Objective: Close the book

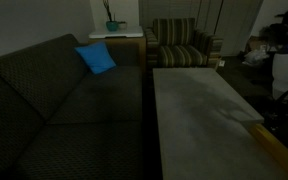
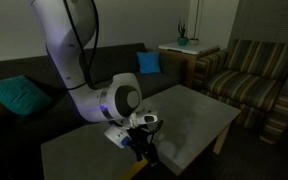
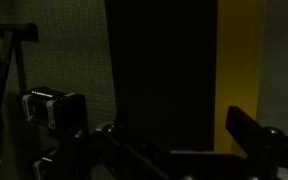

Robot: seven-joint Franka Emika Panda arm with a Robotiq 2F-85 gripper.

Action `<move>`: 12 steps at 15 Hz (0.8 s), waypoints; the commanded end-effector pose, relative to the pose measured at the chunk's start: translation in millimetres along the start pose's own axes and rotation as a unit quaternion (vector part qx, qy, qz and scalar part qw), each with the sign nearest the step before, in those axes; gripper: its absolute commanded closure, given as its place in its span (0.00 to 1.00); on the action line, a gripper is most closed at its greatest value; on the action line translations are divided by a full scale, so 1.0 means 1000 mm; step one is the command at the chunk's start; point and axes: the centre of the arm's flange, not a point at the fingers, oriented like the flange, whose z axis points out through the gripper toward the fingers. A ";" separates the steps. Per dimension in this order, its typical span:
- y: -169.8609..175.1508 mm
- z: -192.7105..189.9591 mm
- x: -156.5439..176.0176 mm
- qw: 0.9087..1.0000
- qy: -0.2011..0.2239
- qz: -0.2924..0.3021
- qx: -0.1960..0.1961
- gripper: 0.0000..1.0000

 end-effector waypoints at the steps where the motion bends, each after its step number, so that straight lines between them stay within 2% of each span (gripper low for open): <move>1: -0.003 0.003 -0.003 0.999 0.017 -0.034 -0.003 0.00; 4: 0.006 0.016 0.001 0.994 0.028 -0.110 0.006 0.00; 6: 0.016 0.029 0.003 0.991 0.026 -0.129 0.010 0.00; 8: 0.033 0.043 0.005 0.992 0.012 -0.124 0.014 0.00; 12: 0.075 0.068 0.011 0.996 -0.015 -0.076 0.043 0.00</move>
